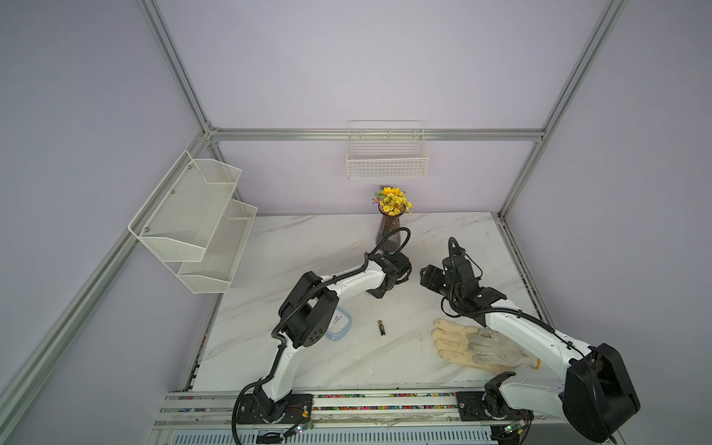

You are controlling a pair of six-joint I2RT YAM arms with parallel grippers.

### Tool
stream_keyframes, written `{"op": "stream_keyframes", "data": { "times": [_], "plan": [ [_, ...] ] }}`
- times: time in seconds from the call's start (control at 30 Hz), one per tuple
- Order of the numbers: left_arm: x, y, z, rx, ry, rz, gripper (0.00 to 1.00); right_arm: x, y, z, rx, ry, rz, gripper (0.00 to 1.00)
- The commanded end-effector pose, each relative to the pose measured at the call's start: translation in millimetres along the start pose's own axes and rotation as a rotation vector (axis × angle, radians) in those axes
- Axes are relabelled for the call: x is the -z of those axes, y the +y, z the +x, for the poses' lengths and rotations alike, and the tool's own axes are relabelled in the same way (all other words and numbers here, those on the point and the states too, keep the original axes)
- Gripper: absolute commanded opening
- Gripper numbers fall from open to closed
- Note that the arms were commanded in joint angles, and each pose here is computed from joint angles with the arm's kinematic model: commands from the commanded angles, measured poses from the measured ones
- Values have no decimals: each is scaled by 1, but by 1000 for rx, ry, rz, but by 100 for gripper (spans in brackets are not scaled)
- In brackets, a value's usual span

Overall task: Insert the battery into the alarm
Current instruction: Adjust the alarm at the center of the board.

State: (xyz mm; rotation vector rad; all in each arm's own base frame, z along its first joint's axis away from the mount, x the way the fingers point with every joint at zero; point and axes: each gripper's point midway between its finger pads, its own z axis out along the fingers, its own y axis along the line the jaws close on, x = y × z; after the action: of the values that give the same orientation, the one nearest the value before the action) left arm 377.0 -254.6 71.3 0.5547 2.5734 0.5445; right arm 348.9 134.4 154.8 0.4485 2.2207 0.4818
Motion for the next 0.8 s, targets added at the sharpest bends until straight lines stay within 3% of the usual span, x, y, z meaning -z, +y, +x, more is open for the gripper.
{"op": "stream_keyframes", "data": {
  "times": [0.0,0.27,0.47,0.77],
  "plan": [
    [7,-9,-8,64,-28,71,59,3,-8,-3,-18,-19,27,71],
    [40,-9,-20,195,-132,230,62,3,-2,-1,-4,-3,-4,71],
    [71,14,-23,366,-221,364,68,2,6,4,6,20,-55,71],
    [77,65,27,651,-197,513,79,-3,39,22,40,93,-198,70]
  ]
}}
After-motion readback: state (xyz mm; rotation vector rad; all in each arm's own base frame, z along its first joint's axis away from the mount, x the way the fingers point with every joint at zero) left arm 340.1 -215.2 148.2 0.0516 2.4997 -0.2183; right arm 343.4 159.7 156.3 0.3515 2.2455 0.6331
